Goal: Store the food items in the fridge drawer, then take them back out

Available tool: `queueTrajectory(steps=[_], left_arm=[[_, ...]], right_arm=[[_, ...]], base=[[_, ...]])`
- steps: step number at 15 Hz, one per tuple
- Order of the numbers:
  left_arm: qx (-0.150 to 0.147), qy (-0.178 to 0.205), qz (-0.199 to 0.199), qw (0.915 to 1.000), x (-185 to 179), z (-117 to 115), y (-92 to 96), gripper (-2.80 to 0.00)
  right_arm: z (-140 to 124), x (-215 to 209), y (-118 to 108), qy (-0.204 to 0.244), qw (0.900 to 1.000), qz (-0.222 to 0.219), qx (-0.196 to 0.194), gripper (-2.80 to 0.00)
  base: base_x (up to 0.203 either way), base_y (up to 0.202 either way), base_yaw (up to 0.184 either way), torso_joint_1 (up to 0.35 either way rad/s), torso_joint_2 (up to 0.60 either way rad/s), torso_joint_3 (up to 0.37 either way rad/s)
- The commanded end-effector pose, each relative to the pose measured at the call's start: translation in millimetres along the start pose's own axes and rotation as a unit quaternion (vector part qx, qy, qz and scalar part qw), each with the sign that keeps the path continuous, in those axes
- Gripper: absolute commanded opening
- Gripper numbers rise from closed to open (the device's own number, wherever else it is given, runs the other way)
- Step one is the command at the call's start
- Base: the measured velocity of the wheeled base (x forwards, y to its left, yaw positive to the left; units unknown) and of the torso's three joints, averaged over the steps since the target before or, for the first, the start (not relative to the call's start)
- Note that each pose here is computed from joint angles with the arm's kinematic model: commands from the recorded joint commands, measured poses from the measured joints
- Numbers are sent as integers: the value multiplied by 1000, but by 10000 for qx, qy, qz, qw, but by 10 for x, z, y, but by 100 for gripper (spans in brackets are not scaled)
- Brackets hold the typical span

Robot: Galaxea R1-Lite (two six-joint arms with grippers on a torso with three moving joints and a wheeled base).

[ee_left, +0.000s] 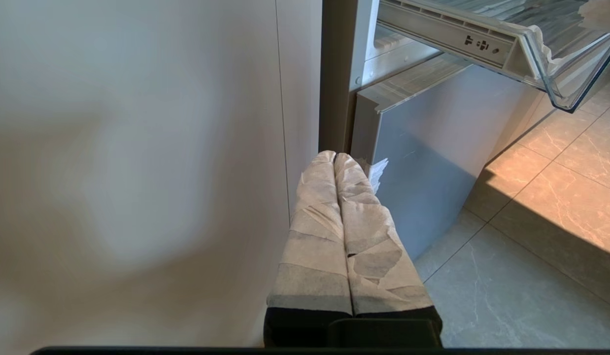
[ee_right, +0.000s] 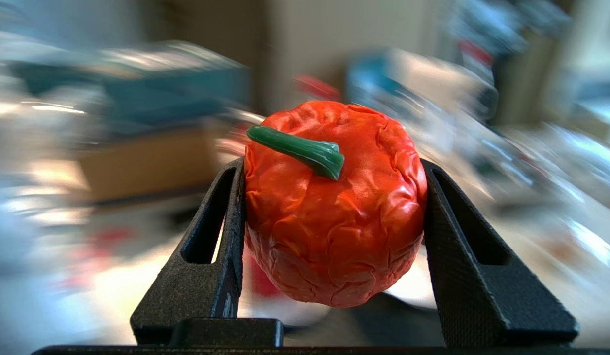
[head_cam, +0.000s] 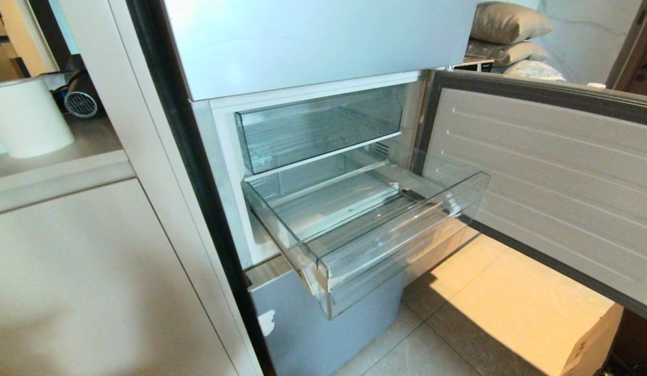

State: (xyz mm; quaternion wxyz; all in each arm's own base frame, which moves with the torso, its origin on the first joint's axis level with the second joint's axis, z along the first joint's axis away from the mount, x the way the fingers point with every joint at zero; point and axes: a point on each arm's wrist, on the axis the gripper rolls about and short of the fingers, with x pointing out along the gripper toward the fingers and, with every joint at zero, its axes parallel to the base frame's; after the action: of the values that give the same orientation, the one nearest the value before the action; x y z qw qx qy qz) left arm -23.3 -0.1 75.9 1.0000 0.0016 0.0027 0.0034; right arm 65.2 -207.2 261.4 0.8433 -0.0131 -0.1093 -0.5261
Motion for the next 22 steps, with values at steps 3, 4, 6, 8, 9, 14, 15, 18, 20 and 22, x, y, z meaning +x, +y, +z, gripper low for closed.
queueTrajectory(steps=[3,4,6,8,9,14,15,18,20,22], left_arm=[[-1,3,5,10000,0,0,0,-280],[-1,3,10,10000,0,0,0,-280],[-1,3,5,10000,0,0,0,-280],[-1,3,5,10000,0,0,0,-280],[-1,3,5,10000,0,0,0,-280],[-1,3,5,10000,0,0,0,-280],[-1,3,5,10000,0,0,0,-280],[-1,3,5,10000,0,0,0,-280],[-1,3,5,10000,0,0,0,-280],[-1,3,5,10000,0,0,0,-280]], right_arm=[[456,-688,868,-940,9720,2075,585,-280],[501,-819,1027,-993,9591,2542,754,-280],[561,-1119,1324,-916,9228,3568,1129,-280],[571,-1395,1542,-614,8842,4424,1371,-280],[553,-1519,1650,-412,8645,4805,1416,-280],[37,-1832,2650,1197,8047,5706,1119,-280],[-70,-1900,2878,1448,7947,5797,1070,-280],[-341,-2108,3468,1856,7721,6010,905,-280],[-364,-2254,3851,1860,7592,6160,980,-280],[-339,-2365,4130,1931,7499,6261,921,-280]], base=[[0,0,0,0,0,0],[0,0,0,0,0,0],[0,0,0,0,0,0],[0,0,0,0,0,0],[0,0,0,0,0,0],[0,0,0,0,0,0],[0,0,0,0,0,0],[0,0,0,0,0,0],[0,0,0,0,0,0],[0,0,0,0,0,0]])
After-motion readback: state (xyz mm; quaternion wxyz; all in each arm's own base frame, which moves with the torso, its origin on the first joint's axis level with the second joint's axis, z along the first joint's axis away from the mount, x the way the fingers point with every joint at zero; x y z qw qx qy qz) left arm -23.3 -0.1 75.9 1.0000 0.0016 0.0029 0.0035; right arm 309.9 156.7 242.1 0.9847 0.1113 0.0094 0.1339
